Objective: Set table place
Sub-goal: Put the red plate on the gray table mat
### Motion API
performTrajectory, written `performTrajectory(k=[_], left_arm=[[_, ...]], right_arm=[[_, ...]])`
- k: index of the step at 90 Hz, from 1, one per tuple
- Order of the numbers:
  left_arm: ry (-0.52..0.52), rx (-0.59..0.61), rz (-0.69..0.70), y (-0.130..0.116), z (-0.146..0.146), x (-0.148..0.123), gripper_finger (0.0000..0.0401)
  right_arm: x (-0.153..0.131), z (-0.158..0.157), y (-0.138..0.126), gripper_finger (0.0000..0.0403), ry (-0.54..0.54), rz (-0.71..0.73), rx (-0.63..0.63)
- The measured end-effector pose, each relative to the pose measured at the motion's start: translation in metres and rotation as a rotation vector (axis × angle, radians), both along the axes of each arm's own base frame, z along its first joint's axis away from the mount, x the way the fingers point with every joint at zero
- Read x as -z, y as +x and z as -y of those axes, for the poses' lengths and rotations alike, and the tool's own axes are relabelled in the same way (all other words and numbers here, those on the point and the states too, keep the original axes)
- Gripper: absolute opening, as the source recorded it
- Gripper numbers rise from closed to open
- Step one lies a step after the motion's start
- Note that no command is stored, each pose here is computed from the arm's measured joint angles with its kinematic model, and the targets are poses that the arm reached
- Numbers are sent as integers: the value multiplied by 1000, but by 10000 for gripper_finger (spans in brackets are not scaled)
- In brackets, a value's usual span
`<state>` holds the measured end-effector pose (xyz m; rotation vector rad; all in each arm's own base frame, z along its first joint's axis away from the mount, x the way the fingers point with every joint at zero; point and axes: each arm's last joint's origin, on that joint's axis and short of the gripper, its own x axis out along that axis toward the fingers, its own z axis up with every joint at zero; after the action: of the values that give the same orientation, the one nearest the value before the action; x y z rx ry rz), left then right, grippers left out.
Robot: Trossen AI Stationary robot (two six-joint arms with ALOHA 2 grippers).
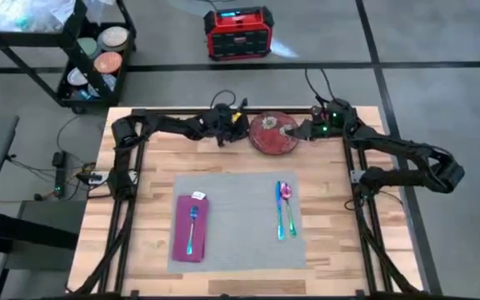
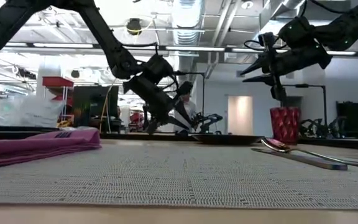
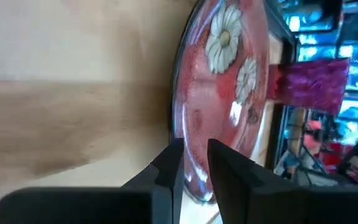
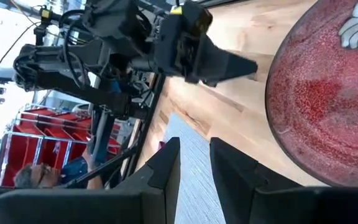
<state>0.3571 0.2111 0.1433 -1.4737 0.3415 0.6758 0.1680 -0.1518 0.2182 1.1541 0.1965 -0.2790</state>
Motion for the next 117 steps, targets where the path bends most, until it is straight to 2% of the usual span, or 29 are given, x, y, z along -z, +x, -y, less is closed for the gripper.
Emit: performTrajectory(k=[16, 25, 30, 41, 51, 57, 71, 87, 96, 108, 117], left_arm=[[-55, 33, -24, 18, -3, 0, 60], [-58, 120, -39, 25, -2, -11, 60], [-58, 158, -26, 28, -1, -16, 59], [-57, 179, -19, 31, -4, -23, 59], [-71, 235, -29, 29, -7, -28, 59], [-83, 254, -51, 28, -7, -27, 59], [-92, 267, -60, 24, -10, -26, 59], [-112, 308, -51, 16, -17, -29, 59], [-77, 319, -63, 10, -20, -35, 59], [-63, 322, -111, 0, -25, -38, 59], [-44, 330, -122, -6, -29, -41, 59]], right_arm=[[1, 0, 0, 77, -4, -10, -5], [7, -1, -3, 74, 121, -76, 31], [10, -2, -5, 64, 143, -145, 23], [12, -9, -4, 12, 49, -358, -55], [5, -8, 7, 2, -87, -504, -74], [2, -3, 15, 1, -125, -573, -105], [17, 7, 40, 0, -133, -822, -211], [20, 20, 68, 0, -227, -937, -226], [25, 32, 73, 0, -248, -990, -209], [45, 48, 69, 0, -195, -1106, -230], [53, 53, 73, 0, -212, -1140, -252]])
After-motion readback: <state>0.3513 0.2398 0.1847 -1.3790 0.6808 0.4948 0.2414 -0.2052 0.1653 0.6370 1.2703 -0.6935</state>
